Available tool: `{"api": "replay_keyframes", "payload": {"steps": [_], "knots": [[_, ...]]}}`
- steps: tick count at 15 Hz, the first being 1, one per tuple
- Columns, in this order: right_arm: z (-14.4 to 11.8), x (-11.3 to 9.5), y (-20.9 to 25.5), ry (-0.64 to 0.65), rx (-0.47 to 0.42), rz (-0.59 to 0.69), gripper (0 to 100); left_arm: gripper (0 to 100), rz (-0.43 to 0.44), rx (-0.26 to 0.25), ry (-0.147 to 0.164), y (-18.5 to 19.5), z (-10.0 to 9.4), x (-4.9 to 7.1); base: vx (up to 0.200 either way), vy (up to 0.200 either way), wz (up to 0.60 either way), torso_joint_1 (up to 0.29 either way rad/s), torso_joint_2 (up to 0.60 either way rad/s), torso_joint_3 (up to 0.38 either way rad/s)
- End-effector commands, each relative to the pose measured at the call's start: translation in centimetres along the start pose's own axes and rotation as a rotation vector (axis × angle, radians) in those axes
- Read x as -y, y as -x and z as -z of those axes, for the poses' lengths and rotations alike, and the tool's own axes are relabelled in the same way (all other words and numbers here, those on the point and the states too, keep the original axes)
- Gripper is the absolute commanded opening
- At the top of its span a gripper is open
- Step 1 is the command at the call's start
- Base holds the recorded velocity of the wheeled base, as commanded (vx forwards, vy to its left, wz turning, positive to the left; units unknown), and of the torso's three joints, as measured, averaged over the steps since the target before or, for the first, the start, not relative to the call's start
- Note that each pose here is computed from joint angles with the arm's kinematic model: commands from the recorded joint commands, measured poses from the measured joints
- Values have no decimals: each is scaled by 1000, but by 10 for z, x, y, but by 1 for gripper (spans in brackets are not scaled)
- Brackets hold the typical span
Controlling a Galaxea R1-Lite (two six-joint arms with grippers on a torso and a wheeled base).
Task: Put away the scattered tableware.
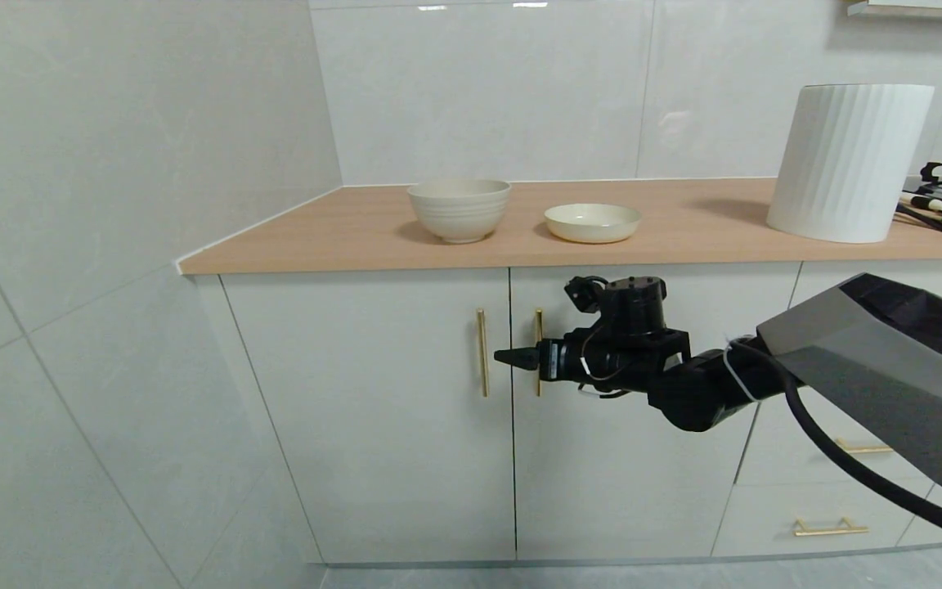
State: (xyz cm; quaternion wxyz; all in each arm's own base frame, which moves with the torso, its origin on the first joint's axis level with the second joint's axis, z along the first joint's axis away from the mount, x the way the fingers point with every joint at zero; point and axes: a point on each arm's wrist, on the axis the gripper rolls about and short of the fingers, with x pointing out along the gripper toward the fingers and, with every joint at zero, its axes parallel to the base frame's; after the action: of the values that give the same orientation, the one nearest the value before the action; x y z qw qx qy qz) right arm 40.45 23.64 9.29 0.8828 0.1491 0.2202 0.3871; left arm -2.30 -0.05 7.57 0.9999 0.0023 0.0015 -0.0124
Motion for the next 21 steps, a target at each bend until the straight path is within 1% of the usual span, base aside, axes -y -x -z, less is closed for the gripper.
{"api": "replay_keyframes", "payload": {"steps": [1, 3, 5, 15, 16, 18, 19, 20, 21], "knots": [[2, -3, -2, -1, -4, -8, 100, 100, 0, 0, 0, 0, 0, 0, 0, 0, 0, 0, 0, 0], [2, -8, -3, -12, 8, -22, 100, 100, 0, -2, 0, 0, 0, 0, 0, 0, 0, 0, 0, 0], [0, -12, -2, -53, 10, -38, 100, 100, 0, 0, 0, 0, 0, 0, 0, 0, 0, 0, 0, 0], [2, -21, 2, -51, 7, -56, 100, 100, 0, -2, 0, 0, 0, 0, 0, 0, 0, 0, 0, 0], [4, -27, 8, -52, -10, -72, 100, 100, 0, 0, 0, 0, 0, 0, 0, 0, 0, 0, 0, 0], [9, -35, 29, -66, -71, -132, 100, 100, 0, 0, 0, 0, 0, 0, 0, 0, 0, 0, 0, 0], [11, -37, 35, -69, -88, -147, 100, 100, 0, 0, 0, 0, 0, 0, 0, 0, 0, 0, 0, 0], [14, -42, 51, -68, -93, -173, 100, 100, 0, -2, 0, 0, 0, 0, 0, 0, 0, 0, 0, 0], [16, -47, 65, -58, -76, -183, 100, 100, 0, 0, 0, 0, 0, 0, 0, 0, 0, 0, 0, 0]]}}
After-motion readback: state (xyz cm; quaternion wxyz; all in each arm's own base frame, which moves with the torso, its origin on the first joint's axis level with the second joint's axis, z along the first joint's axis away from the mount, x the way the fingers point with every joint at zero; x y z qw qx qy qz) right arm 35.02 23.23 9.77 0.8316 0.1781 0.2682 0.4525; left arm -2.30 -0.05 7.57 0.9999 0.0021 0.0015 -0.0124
